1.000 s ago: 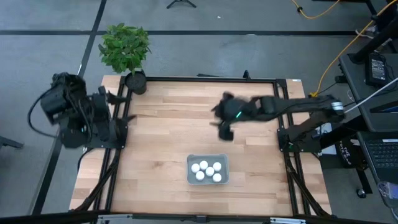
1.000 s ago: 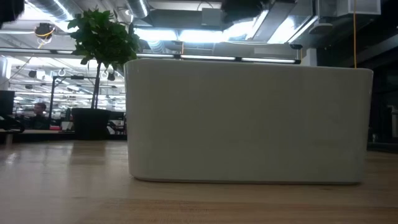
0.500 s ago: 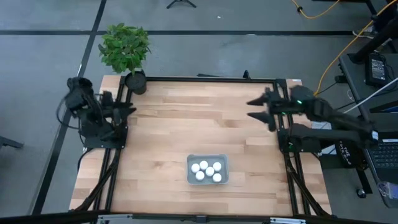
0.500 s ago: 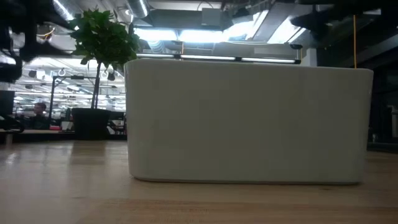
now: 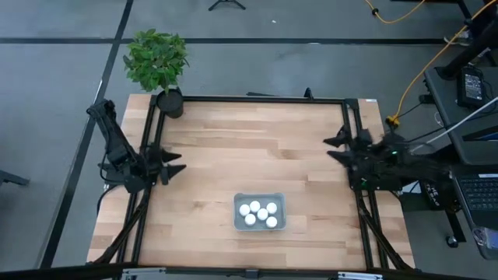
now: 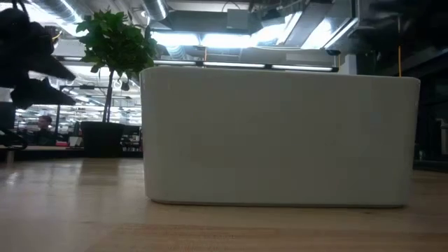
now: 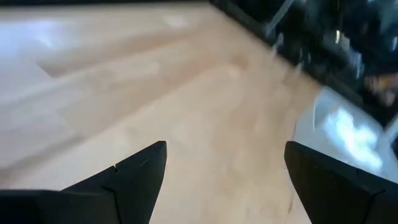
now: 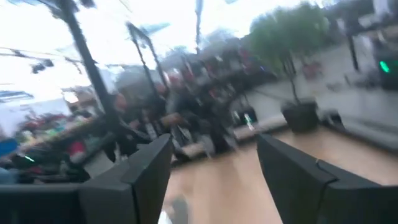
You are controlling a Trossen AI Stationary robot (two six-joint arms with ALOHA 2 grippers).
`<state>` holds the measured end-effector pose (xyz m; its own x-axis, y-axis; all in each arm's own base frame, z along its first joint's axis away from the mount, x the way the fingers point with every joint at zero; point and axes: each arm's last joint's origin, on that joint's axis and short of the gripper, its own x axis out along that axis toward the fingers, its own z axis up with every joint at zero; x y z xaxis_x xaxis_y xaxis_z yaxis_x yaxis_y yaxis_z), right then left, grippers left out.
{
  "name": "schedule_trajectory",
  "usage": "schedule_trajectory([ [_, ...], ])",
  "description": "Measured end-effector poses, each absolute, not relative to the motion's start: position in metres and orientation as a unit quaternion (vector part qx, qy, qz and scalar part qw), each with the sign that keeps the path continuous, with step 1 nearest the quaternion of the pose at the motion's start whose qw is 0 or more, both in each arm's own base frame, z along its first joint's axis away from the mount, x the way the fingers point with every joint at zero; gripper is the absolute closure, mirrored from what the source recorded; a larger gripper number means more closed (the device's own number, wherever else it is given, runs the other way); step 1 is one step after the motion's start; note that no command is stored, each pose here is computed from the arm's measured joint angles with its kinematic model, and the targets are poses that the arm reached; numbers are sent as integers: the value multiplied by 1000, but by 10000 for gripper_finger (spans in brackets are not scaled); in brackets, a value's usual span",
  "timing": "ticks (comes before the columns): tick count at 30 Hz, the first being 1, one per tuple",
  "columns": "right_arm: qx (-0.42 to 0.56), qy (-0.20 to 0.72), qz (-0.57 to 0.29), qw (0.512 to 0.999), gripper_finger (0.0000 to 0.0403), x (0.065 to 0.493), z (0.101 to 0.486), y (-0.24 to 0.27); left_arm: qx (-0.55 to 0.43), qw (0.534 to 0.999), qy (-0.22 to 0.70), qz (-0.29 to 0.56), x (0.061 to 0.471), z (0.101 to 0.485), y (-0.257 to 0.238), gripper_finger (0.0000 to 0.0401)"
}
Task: Pick and place pill bottles into a basket
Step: Return to Home Position
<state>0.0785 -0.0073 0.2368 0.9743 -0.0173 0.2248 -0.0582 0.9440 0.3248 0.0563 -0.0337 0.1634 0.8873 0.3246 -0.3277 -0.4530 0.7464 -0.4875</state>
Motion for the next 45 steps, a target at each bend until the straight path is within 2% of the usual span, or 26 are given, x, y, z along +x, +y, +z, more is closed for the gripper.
schedule_trajectory([
  [2,178,-94,-6,979,172,86,217,-7,-281,928,140,198,56,161,-35,84],
  [7,166,-122,-11,978,195,96,188,-4,-235,939,153,200,56,159,-35,84],
  [13,120,-47,-38,991,198,100,175,0,-132,956,169,198,58,159,-35,84],
  [21,114,3,-48,992,198,101,165,0,-61,961,188,194,59,157,-37,84],
  [23,119,4,-49,992,200,101,165,0,-75,959,172,213,60,158,-35,84],
  [29,215,-3,-55,975,209,101,165,0,-125,949,116,265,60,162,-30,84],
  [32,215,-1,-48,975,210,101,165,0,-131,947,140,257,59,159,-30,84],
  [36,179,2,-43,983,210,101,165,1,-93,952,169,237,61,158,-33,84],
  [45,179,12,4,984,210,101,165,3,-142,936,278,164,60,153,-39,84],
])
